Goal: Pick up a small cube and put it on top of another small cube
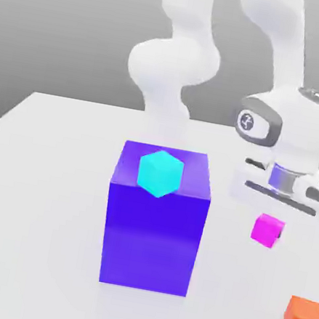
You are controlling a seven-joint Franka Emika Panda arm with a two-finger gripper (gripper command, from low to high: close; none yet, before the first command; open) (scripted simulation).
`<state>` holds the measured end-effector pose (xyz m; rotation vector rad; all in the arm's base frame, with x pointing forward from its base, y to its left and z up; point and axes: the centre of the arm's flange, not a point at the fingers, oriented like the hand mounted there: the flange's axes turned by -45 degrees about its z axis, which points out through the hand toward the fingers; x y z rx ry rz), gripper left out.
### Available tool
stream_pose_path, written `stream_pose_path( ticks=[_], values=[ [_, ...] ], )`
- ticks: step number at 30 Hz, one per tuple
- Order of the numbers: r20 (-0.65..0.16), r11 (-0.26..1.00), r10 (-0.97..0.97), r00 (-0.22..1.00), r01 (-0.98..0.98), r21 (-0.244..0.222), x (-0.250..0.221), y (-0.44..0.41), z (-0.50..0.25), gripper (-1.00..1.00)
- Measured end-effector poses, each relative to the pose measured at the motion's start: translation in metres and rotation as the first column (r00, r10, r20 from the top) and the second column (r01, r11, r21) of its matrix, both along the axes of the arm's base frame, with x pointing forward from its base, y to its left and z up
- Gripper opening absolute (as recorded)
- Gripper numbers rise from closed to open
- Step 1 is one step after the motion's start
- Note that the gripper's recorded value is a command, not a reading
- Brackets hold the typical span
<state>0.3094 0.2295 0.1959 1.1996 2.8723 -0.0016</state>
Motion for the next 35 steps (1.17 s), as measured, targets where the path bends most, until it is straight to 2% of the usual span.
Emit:
stream_pose_path(
  ticks=[4, 7, 11, 14, 21, 26, 28, 31, 32, 35],
  values=[
    [0.022, 0.961, -0.275, 0.961, 0.275, -0.007, 0.072, -0.026, 0.002, -1.00],
    [0.042, 0.879, -0.476, 0.879, 0.476, -0.009, 0.125, -0.061, 0.002, -1.00],
    [0.069, 0.687, -0.724, 0.686, 0.726, -0.010, 0.187, -0.133, 0.004, -1.00],
    [0.072, 0.490, -0.869, 0.490, 0.871, -0.012, 0.208, -0.207, 0.007, -1.00],
    [0.051, -0.032, -0.998, -0.031, 0.999, -0.005, 0.192, -0.383, 0.025, -1.00],
    [-0.005, -0.434, -0.901, -0.434, 0.901, 0.011, 0.132, -0.505, 0.044, -1.00],
    [-0.021, -0.487, -0.873, -0.486, 0.873, 0.013, 0.119, -0.521, 0.031, -1.00],
    [-0.026, -0.503, -0.864, -0.502, 0.864, 0.013, 0.115, -0.526, -0.005, -1.00],
    [-0.027, -0.505, -0.863, -0.504, 0.863, 0.012, 0.114, -0.526, -0.013, 1.00],
    [-0.027, -0.505, -0.863, -0.504, 0.863, 0.012, 0.114, -0.526, -0.013, 1.00]
  ],
)
